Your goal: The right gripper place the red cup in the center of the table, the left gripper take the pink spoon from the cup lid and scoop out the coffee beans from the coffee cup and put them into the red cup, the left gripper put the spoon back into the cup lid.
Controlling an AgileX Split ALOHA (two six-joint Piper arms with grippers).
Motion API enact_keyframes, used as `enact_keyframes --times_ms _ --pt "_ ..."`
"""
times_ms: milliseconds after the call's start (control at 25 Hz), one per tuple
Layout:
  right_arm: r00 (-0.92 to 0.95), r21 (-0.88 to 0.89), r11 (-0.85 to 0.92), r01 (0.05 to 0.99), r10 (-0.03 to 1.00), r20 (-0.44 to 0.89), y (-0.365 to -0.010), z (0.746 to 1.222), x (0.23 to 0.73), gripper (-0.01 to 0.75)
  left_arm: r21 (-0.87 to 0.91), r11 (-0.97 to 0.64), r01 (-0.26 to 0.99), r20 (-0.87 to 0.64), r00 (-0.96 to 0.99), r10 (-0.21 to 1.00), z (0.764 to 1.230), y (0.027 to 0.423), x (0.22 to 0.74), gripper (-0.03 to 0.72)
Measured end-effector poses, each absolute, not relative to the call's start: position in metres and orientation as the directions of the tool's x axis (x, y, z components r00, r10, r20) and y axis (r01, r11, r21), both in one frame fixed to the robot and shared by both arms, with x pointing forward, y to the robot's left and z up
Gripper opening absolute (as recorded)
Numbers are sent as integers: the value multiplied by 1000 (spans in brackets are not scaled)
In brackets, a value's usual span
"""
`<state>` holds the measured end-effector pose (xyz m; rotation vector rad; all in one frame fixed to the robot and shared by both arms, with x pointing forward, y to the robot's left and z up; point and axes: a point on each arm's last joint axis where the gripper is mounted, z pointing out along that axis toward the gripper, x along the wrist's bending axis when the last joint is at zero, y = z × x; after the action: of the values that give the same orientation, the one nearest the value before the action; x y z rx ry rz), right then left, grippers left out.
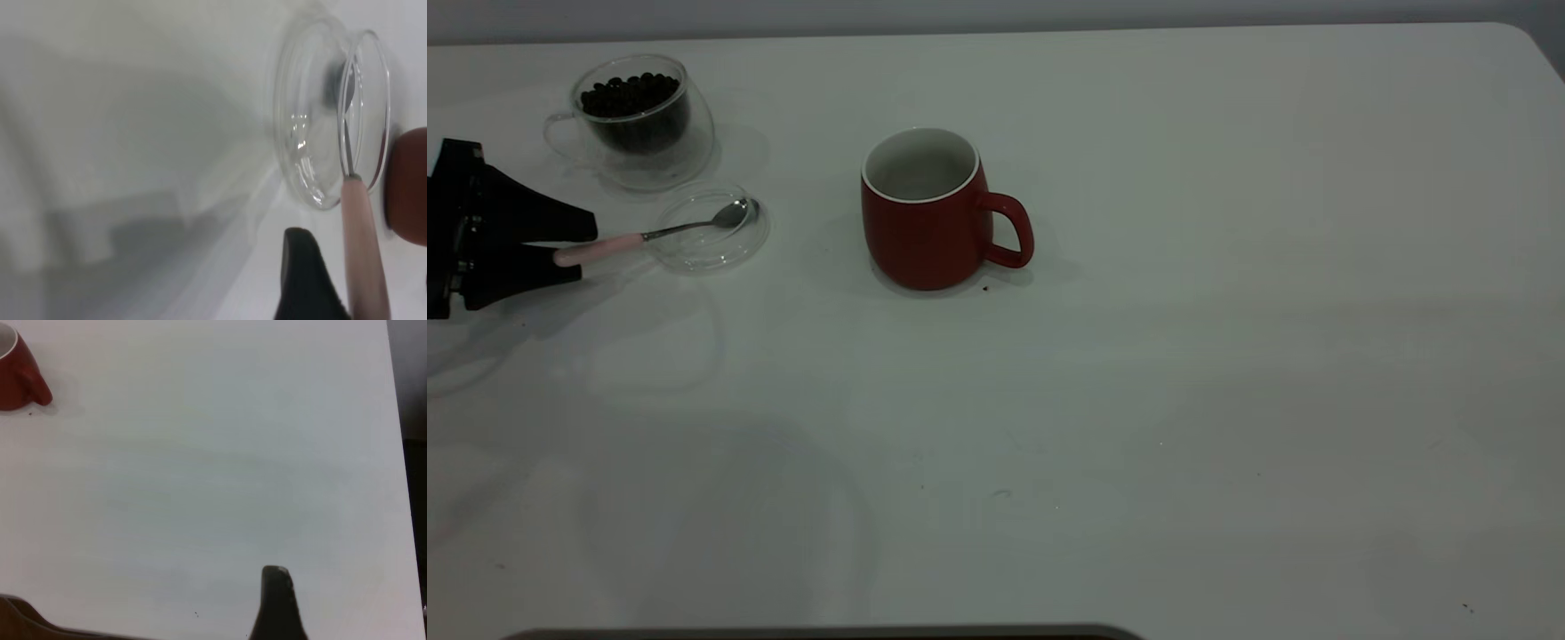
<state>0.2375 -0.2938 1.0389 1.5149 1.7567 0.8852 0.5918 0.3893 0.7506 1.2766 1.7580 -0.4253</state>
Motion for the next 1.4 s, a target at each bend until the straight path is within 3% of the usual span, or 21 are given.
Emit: enact_keyframes --times_ms 240,520,760,1000,1280,1400 --pt "-124 825 106 555 991 -44 -294 1039 237 591 251 364 897 -792 -26 610 768 409 600 504" --pt "-124 825 106 555 991 -44 -294 1039 237 591 338 258 905 -700 58 712 850 427 627 505" --pt "-124 825 106 555 991 -44 -294 1039 237 591 326 70 943 -570 137 810 920 390 635 505" --pt "-124 825 106 555 991 -44 -294 1039 237 591 254 -18 967 -408 124 905 979 357 621 505" --pt "-124 825 106 555 991 -44 -294 1039 237 591 46 142 989 -105 -136 985 1036 359 575 505" --pt "-124 826 106 554 991 -44 -294 1039 238 591 67 238 969 23 -240 971 1055 369 562 505"
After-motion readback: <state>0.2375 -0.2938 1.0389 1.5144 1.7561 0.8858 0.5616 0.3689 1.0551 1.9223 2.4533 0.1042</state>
